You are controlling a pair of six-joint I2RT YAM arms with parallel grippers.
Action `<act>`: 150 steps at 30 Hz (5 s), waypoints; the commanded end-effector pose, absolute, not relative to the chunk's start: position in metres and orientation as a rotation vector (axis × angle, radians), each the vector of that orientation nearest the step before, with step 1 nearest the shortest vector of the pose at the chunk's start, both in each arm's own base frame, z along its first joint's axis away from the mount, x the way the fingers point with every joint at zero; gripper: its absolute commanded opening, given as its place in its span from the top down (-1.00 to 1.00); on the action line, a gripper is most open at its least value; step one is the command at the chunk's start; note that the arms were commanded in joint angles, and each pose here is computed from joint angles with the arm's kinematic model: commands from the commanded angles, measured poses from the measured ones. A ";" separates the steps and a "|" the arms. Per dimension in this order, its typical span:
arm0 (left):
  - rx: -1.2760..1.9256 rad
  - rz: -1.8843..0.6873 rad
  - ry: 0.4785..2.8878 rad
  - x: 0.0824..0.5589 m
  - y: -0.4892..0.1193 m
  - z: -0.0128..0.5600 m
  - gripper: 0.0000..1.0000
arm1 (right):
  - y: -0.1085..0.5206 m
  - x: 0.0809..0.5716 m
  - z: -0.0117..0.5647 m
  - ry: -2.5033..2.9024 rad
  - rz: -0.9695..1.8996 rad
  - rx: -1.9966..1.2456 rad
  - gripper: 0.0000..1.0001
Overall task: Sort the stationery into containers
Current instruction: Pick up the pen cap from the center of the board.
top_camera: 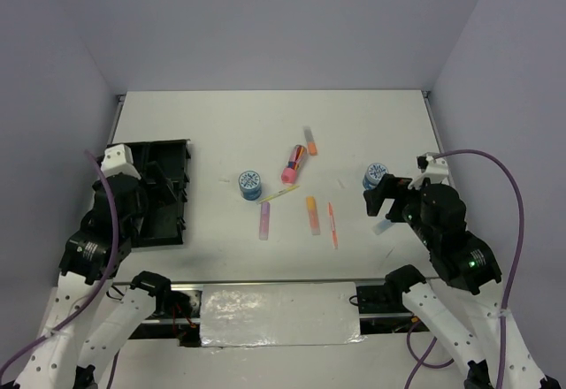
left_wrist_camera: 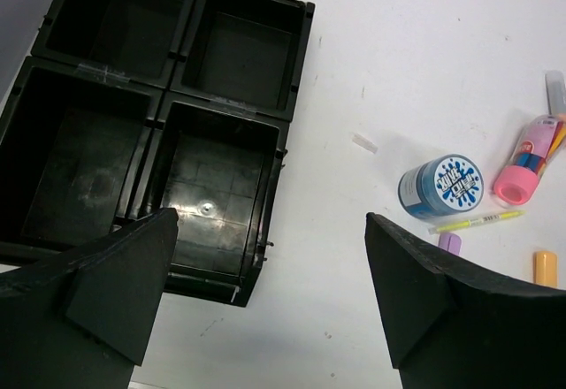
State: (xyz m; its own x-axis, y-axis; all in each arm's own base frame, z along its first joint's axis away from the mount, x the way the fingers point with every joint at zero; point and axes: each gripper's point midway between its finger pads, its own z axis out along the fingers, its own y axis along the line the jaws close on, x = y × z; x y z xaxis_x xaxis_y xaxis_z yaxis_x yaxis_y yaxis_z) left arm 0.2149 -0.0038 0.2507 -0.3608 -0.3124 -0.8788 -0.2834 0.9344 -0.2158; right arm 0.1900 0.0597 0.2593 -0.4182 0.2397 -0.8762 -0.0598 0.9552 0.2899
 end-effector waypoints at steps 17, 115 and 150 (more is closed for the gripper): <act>-0.358 -0.166 2.076 0.241 -0.041 0.239 -0.99 | 0.081 0.202 0.252 1.967 0.423 0.071 -0.99; -0.275 -0.486 2.299 0.341 -0.174 0.168 1.00 | 0.159 0.166 0.256 1.774 0.954 -0.248 -0.99; 0.806 -1.535 1.295 0.112 -0.310 0.369 1.00 | 0.284 0.094 0.337 1.111 1.537 -0.572 0.01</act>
